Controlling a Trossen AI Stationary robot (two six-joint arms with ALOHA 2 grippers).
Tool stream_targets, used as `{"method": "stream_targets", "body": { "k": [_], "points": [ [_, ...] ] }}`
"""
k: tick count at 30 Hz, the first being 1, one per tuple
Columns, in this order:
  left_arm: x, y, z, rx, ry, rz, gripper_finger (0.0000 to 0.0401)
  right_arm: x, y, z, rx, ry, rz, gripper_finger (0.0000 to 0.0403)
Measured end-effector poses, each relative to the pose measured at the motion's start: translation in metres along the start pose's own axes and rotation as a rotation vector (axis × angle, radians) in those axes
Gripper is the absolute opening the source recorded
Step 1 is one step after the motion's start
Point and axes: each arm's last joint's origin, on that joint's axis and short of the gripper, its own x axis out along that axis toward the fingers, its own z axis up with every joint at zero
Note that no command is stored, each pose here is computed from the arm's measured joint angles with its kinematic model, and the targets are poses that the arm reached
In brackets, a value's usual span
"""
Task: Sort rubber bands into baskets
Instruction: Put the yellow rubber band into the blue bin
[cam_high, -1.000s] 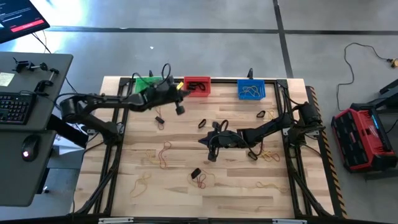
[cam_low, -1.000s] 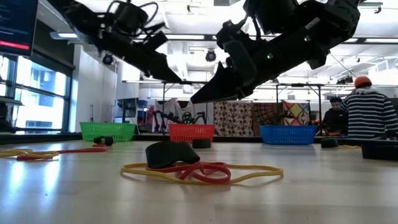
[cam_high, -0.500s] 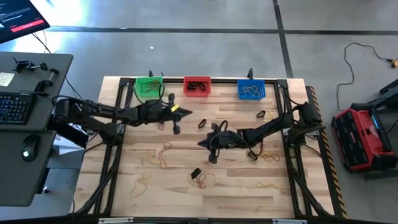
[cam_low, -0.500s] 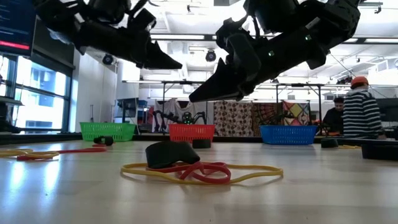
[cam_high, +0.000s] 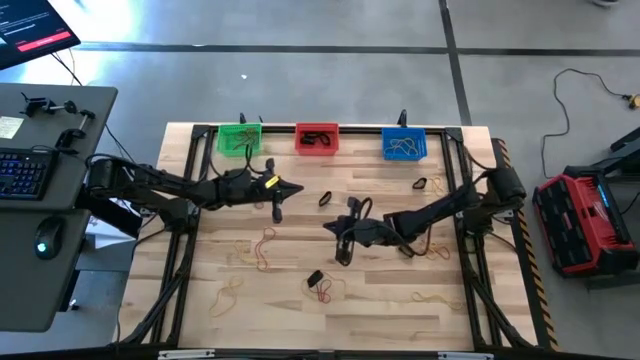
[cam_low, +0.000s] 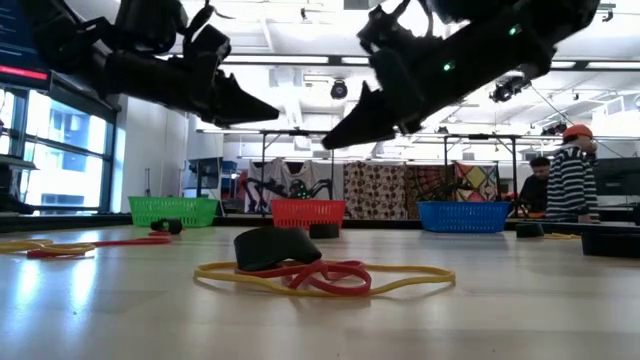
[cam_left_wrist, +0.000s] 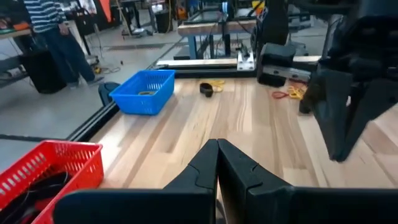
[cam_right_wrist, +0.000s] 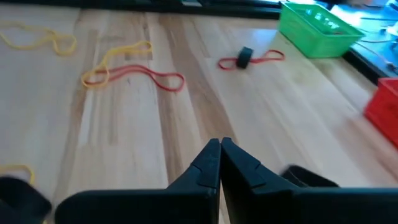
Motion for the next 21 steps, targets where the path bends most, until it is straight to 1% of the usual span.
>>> {"method": "stream_targets", "body": {
  "k": [6, 9, 13, 16, 18, 21],
  "points": [
    [-0.002, 0.000, 0.000, -0.003, -0.034, 0.002, 0.0000, -0.009, -0.015, 0.011, -0.026, 0.016, 0.004, 0.0000],
    [-0.002, -0.001, 0.000, -0.002, -0.034, -0.005, 0.0000, -0.009, -0.024, 0.003, -0.017, 0.036, 0.034, 0.0000],
    [-0.002, -0.005, 0.000, 0.002, -0.034, -0.039, 0.0000, -0.017, -0.035, -0.013, 0.058, 0.041, 0.034, 0.0000],
    [-0.003, -0.007, 0.000, 0.021, -0.035, -0.049, 0.0000, -0.032, -0.035, -0.021, 0.122, 0.068, 0.042, 0.0000],
    [-0.003, -0.008, 0.000, 0.038, -0.033, -0.052, 0.0000, -0.047, -0.032, -0.021, 0.153, 0.113, 0.059, 0.0000],
    [-0.003, -0.008, 0.000, 0.038, -0.032, -0.053, 0.0000, -0.070, -0.029, -0.018, 0.200, 0.241, 0.062, 0.0000]
  ]
}}
